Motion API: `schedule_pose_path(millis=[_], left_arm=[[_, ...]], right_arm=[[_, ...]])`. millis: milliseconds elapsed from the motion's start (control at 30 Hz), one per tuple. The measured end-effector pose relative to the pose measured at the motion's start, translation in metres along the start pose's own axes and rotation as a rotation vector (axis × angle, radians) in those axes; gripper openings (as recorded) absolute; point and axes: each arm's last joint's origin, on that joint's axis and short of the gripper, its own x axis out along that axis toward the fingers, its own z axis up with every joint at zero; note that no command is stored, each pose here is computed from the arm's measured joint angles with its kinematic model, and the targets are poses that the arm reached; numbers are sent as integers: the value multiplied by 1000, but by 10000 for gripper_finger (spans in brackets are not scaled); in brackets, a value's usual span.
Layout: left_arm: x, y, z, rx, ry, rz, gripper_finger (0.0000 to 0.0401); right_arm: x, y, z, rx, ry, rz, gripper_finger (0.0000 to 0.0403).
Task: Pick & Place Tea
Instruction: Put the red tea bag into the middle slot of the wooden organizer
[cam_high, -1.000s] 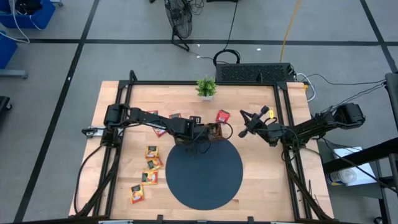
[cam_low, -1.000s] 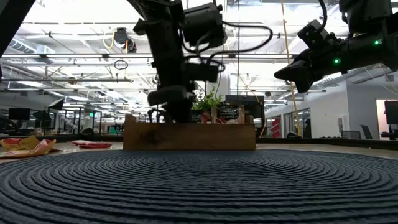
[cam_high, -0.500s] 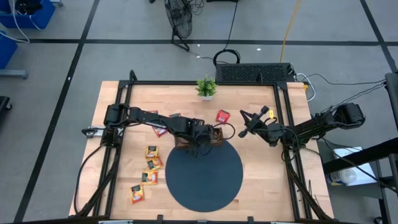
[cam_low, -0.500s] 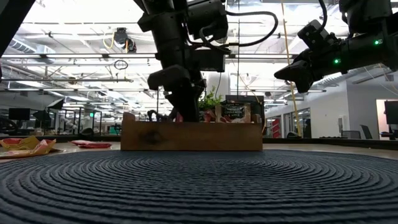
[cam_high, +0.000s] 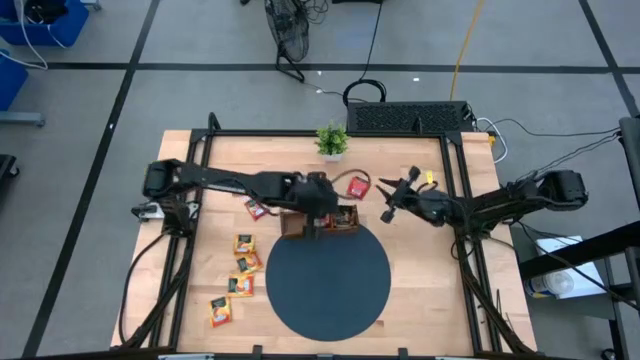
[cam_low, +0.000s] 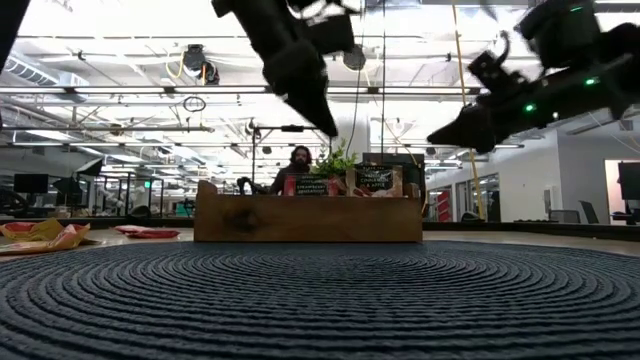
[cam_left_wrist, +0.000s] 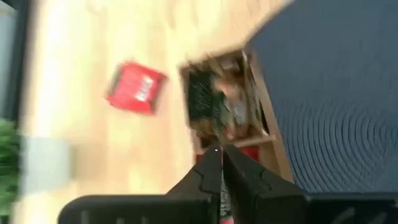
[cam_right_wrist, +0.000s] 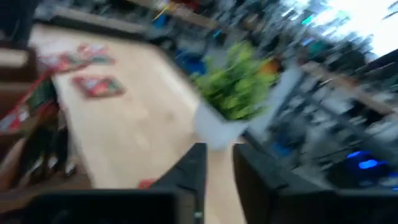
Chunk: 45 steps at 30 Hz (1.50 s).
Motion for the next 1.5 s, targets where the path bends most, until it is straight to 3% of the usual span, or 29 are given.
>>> schedule_pose_path(millis=[200, 333, 467, 633, 767, 933, 1100, 1367, 1500], left_arm=[[-25, 14, -17, -78, -169, 60, 17], [-30, 20, -33, -133, -272, 100, 30], [-24, 23, -48, -160, -320, 129, 51], [-18, 29, -58, -173, -296, 148, 72], [-15, 31, -62, -201, -265, 140, 78], [-15, 30, -63, -201, -250, 134, 79], [-15, 28, -65, -203, -228, 126, 79], [-15, 28, -65, -219, -228, 124, 79], [-15, 29, -65, -223, -232, 125, 79]], right_arm=[[33, -18, -3, 138, 286, 134, 181], [54, -19, -9, 201, 387, 214, 239], [74, -4, -18, 188, 441, 263, 274], [98, 15, -35, 129, 532, 287, 284], [115, 21, -47, 116, 589, 276, 275], [114, 23, -64, 101, 692, 278, 244], [107, 21, -67, 123, 778, 270, 176], [101, 25, -66, 93, 803, 273, 20], [93, 27, -46, 51, 736, 255, 19]])
